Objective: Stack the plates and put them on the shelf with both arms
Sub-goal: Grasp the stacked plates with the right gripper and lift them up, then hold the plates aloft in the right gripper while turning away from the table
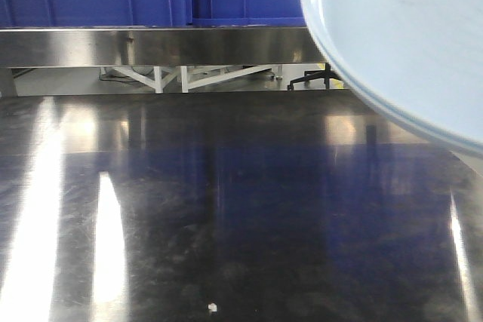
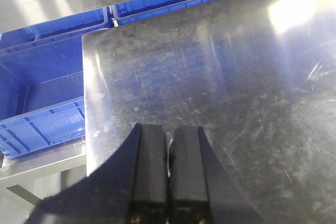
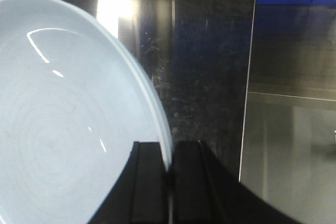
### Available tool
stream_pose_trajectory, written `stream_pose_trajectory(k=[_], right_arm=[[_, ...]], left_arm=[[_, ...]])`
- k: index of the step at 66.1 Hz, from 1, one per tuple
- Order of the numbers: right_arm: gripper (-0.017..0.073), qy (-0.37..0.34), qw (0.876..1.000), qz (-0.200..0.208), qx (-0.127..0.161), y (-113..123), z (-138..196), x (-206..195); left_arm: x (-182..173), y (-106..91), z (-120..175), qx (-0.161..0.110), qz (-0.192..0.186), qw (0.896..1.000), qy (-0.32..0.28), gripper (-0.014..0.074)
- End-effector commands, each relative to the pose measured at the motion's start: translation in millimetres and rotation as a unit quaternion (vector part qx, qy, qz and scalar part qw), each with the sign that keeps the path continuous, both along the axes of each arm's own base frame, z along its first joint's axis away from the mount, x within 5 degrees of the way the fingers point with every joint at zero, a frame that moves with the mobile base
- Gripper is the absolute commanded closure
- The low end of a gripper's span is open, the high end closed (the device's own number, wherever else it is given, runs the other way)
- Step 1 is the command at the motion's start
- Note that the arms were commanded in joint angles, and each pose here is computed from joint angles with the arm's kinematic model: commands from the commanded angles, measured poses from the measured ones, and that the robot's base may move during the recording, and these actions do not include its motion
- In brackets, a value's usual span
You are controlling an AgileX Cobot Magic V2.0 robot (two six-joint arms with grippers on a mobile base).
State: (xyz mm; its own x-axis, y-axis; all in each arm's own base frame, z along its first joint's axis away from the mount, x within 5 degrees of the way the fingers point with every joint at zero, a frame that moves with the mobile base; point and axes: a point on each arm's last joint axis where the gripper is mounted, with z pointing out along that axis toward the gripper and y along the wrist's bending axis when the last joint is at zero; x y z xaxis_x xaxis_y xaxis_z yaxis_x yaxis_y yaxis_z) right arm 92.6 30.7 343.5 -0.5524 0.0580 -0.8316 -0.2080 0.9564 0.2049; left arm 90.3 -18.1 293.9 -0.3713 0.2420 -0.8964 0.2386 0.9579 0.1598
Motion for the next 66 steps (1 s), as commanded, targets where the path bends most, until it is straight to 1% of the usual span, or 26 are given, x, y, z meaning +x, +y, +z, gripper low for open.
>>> stream_pose_trajectory(k=[1,66], right_arm=[[0.0503,-0.052,0.998,-0.005,0.018,0.2,15.4,2.4],[0.0503,-0.052,0.998,-0.005,0.018,0.2,15.4,2.4]], left_arm=[[1.9,-3.3,14.6,-0.014,-0.016,0.999,-0.045,0.051],[1.9,-3.3,14.6,-0.014,-0.016,0.999,-0.045,0.051]])
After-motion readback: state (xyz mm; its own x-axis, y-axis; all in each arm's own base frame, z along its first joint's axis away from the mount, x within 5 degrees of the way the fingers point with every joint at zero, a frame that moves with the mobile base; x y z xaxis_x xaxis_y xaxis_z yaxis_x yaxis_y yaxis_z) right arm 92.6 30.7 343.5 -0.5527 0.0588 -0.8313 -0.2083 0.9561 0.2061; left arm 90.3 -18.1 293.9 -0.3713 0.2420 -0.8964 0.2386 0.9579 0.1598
